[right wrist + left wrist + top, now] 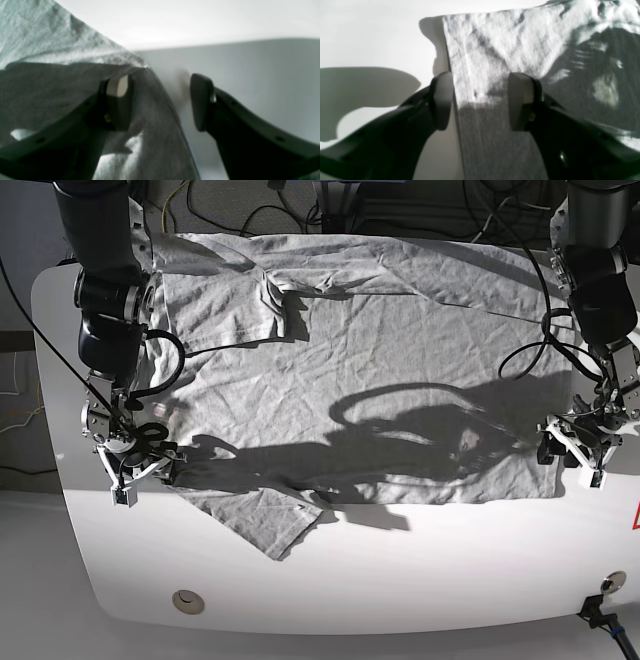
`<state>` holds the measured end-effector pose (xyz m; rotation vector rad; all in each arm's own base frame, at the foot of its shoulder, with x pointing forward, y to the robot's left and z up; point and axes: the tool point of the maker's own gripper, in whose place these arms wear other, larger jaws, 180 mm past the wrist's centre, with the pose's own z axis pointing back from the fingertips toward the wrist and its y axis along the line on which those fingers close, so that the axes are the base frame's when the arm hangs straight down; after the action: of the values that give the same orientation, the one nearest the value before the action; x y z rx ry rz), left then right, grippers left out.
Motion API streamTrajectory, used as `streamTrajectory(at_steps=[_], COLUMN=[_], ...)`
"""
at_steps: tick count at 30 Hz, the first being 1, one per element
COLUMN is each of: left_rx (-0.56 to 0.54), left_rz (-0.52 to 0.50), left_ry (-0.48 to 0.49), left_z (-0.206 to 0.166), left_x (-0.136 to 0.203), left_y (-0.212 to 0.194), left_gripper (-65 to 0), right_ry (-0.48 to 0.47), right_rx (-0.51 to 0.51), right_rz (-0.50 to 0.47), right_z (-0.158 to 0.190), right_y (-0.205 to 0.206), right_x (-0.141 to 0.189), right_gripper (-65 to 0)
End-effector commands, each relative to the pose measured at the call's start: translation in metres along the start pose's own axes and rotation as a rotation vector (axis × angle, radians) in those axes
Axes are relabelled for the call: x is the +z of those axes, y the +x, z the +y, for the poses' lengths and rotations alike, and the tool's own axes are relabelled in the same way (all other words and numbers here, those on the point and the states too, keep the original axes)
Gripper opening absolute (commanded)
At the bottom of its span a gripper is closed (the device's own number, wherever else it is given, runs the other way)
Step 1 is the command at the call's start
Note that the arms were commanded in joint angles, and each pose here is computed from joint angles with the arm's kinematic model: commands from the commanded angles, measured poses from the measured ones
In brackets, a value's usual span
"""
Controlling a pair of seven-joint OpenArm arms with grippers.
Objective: Fold the T-shirt properly
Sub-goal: 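Lower both grippers and pinch the opposite edge of the shirt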
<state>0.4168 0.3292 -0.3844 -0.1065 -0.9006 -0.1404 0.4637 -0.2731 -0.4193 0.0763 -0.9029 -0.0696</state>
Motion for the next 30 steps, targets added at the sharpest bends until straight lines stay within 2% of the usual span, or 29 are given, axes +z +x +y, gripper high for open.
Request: streamTrajectory(at_steps=[1,5,9,11,15,20,23,30], left_rx=[-0.015,-0.023,-0.027,-0.029,-0.023,-0.026,-0.006,0.061], left_rz=[-0.075,-0.070,-0.054,-0.049,-0.045,-0.038,-0.040,0.028], left_ry=[0.019,0.038,0.055,0.056,0.056,0.055,0.109,0.077], left_z=[0.011,0.021,0.030,0.030,0.031,0.031,0.040,0.032], left_x=[0.007,0.013,0.019,0.020,0.020,0.019,0.019,0.003], left_y=[0.030,0.029,0.023,0.019,0.016,0.015,0.016,-0.007], left_gripper=[-32.1,-32.1,-32.1,-32.1,-32.1,-31.8,-31.8,-31.8], right_ry=[0.024,0.054,0.057,0.054,0.051,0.051,0.050,0.048], right_rx=[-0.007,-0.017,-0.018,-0.017,-0.018,-0.018,-0.018,-0.009], right_rz=[-0.057,-0.040,-0.037,-0.037,-0.038,-0.038,-0.036,-0.041], right_z=[0.013,0.033,0.034,0.032,0.030,0.030,0.030,0.029], right_y=[0.024,0.012,0.009,0.010,0.010,0.010,0.009,0.004], right_x=[-0.003,-0.007,-0.008,-0.007,-0.007,-0.007,-0.007,-0.004], right_gripper=[-29.3,-29.4,-30.8,-38.8,-65.0,-65.0,-65.0,-65.0])
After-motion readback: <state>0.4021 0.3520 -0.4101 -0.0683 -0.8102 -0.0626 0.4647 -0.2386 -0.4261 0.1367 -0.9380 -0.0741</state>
